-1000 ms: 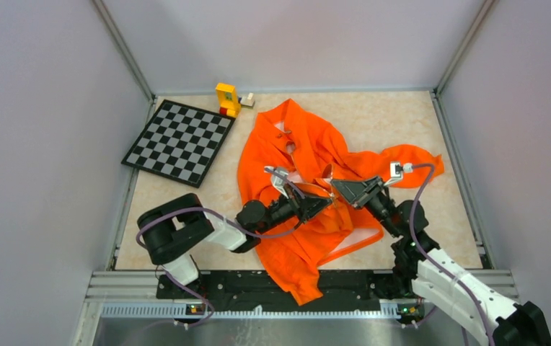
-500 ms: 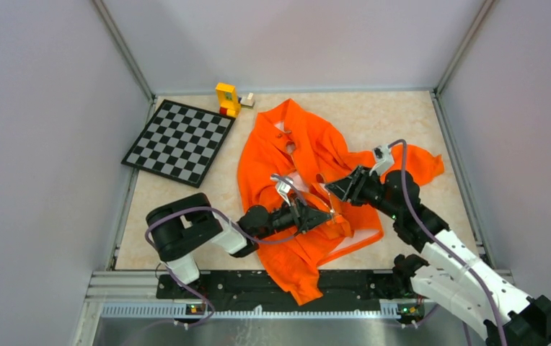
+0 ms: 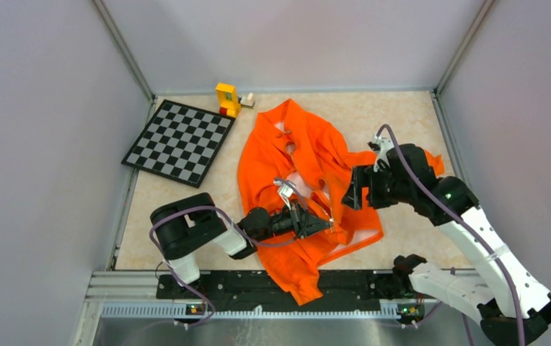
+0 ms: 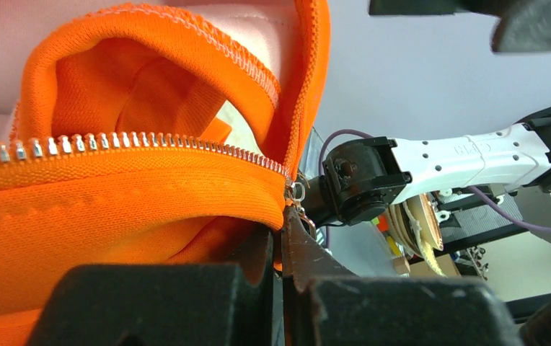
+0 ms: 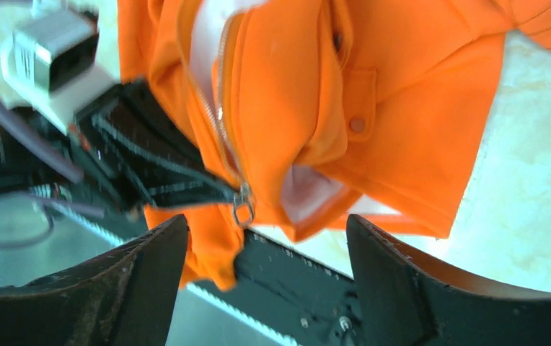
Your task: Zip up the jacket
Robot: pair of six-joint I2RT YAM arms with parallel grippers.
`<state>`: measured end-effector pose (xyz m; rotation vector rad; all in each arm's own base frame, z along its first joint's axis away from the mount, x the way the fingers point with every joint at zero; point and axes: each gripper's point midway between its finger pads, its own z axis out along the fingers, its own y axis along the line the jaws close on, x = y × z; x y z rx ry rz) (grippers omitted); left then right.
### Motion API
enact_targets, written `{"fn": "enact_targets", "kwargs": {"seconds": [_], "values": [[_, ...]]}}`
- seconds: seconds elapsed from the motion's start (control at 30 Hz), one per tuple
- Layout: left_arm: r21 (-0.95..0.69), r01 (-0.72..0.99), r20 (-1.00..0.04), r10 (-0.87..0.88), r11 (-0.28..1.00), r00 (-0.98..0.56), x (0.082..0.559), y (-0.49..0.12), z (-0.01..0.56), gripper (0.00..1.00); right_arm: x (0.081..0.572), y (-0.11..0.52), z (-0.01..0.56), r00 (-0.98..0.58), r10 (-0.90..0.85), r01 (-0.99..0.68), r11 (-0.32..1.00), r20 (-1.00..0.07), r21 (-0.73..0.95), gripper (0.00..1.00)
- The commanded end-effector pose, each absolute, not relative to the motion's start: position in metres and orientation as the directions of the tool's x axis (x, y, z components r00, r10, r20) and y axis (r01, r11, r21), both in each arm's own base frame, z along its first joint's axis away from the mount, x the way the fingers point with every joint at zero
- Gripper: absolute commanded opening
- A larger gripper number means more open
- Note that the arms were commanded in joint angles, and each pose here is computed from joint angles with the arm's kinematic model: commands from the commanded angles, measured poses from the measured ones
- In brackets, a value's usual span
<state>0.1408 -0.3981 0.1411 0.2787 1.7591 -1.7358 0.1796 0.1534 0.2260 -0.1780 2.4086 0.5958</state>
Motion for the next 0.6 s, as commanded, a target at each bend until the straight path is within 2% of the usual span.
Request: {"fn": "enact_targets", "kwargs": {"seconds": [0.0, 0.03, 0.13, 0.3, 0.37, 0.47, 0.57], "values": [[-0.809, 0.586, -0.571, -0.299, 0.045, -0.765, 0.137, -0.397, 0.16, 0.0, 0.123, 0.148, 0.21, -0.868, -0.2, -0.391, 0.84, -0.454, 0.377, 0.73], [-0.809, 0.586, -0.571, -0.301, 0.045, -0.764, 0.137, -0.396, 0.161, 0.0, 0.117, 0.153, 0.207, -0.873, -0.217, -0.406, 0.82, -0.437, 0.404, 0.69], [-0.808, 0.588, -0.572, -0.298, 0.046, -0.764, 0.138, -0.396, 0.164, 0.0, 0.105, 0.154, 0.191, -0.877, -0.259, -0.418, 0.827, -0.406, 0.376, 0.67], [-0.801, 0.596, -0.583, -0.297, 0.056, -0.756, 0.139, -0.395, 0.167, 0.0, 0.101, 0.179, 0.18, -0.851, -0.273, -0.443, 0.831, -0.448, 0.336, 0.66], [-0.8, 0.597, -0.584, -0.299, 0.055, -0.755, 0.139, -0.396, 0.167, 0.0, 0.103, 0.191, 0.174, -0.838, -0.271, -0.442, 0.847, -0.474, 0.297, 0.62], [-0.8, 0.597, -0.583, -0.3, 0.055, -0.755, 0.139, -0.395, 0.168, 0.0, 0.115, 0.198, 0.174, -0.809, -0.255, -0.427, 0.874, -0.529, 0.231, 0.48], [-0.797, 0.601, -0.588, -0.299, 0.056, -0.752, 0.139, -0.396, 0.169, 0.0, 0.118, 0.205, 0.167, -0.795, -0.271, -0.428, 0.885, -0.543, 0.185, 0.45]]}}
